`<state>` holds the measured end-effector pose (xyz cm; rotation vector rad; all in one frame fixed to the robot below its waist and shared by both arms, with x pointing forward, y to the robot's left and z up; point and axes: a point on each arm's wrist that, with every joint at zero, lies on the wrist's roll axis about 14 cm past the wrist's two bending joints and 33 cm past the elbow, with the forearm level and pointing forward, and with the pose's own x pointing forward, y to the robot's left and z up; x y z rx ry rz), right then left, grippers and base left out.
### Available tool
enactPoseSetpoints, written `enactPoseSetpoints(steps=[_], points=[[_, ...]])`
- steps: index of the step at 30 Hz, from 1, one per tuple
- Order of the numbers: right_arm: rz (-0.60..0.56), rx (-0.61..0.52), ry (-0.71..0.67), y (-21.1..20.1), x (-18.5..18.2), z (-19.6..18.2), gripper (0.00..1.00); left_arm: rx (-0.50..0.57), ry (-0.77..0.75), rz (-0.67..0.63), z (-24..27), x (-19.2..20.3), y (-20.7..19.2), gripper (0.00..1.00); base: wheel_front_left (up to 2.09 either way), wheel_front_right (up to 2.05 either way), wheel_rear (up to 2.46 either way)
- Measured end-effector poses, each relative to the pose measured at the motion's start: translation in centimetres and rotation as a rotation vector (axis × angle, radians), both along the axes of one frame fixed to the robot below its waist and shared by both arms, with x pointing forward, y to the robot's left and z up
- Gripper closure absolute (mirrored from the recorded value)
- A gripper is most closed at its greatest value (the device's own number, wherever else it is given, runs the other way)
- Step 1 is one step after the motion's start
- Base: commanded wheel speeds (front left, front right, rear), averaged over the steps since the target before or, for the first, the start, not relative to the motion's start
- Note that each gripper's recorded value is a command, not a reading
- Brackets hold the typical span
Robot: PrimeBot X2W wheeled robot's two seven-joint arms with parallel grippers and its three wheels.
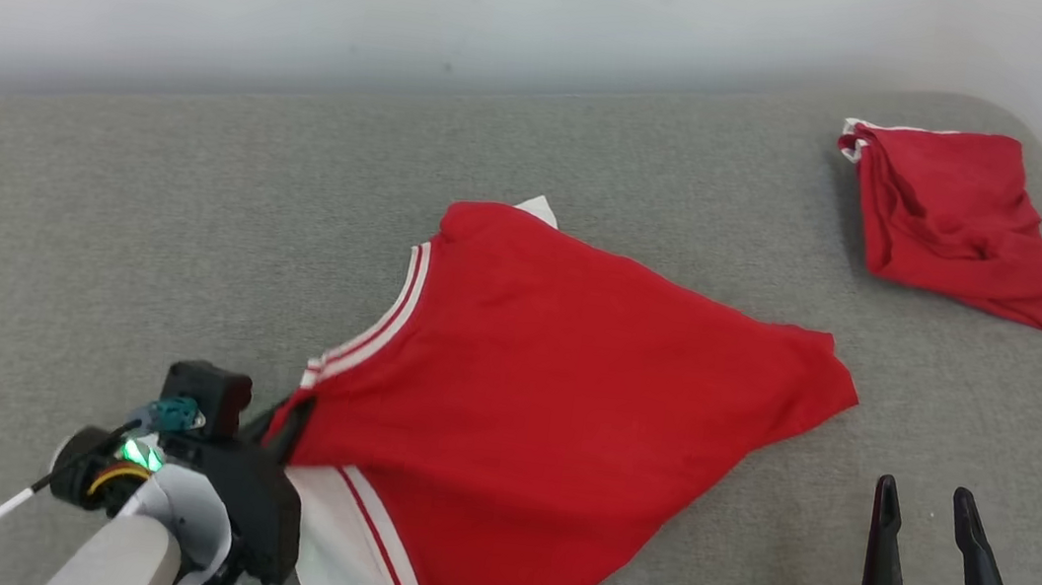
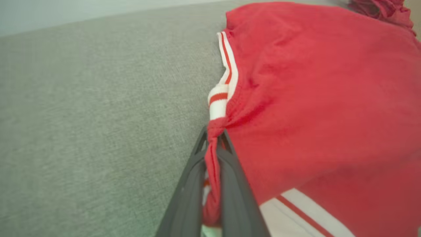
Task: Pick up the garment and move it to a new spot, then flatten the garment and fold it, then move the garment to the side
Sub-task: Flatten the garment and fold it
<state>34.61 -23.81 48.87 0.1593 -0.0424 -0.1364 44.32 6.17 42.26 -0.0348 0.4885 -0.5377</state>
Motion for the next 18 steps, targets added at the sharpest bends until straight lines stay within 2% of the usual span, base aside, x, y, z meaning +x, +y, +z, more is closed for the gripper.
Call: enactPoseSetpoints(steps=[4, 8, 18], points=[[0.026, 0.005, -0.002, 0.8, 0.4, 0.0, 0.0, -0.048, -0.143, 0.065, 3.2, 1.2, 0.9, 1.0, 0.0, 0.0, 0.0], [0.064, 0.011, -0.004, 2.0, 1.0, -0.1, 0.0, -0.076, -0.213, 0.137, 4.9, 1.1, 2.8, 1.0, 0.0, 0.0, 0.0], [0.163, 0.023, -0.016, 5.1, 2.8, 0.1, 0.0, -0.086, -0.221, 0.462, 3.8, -4.2, 12.3, 1.0, 0.0, 0.0, 0.0]])
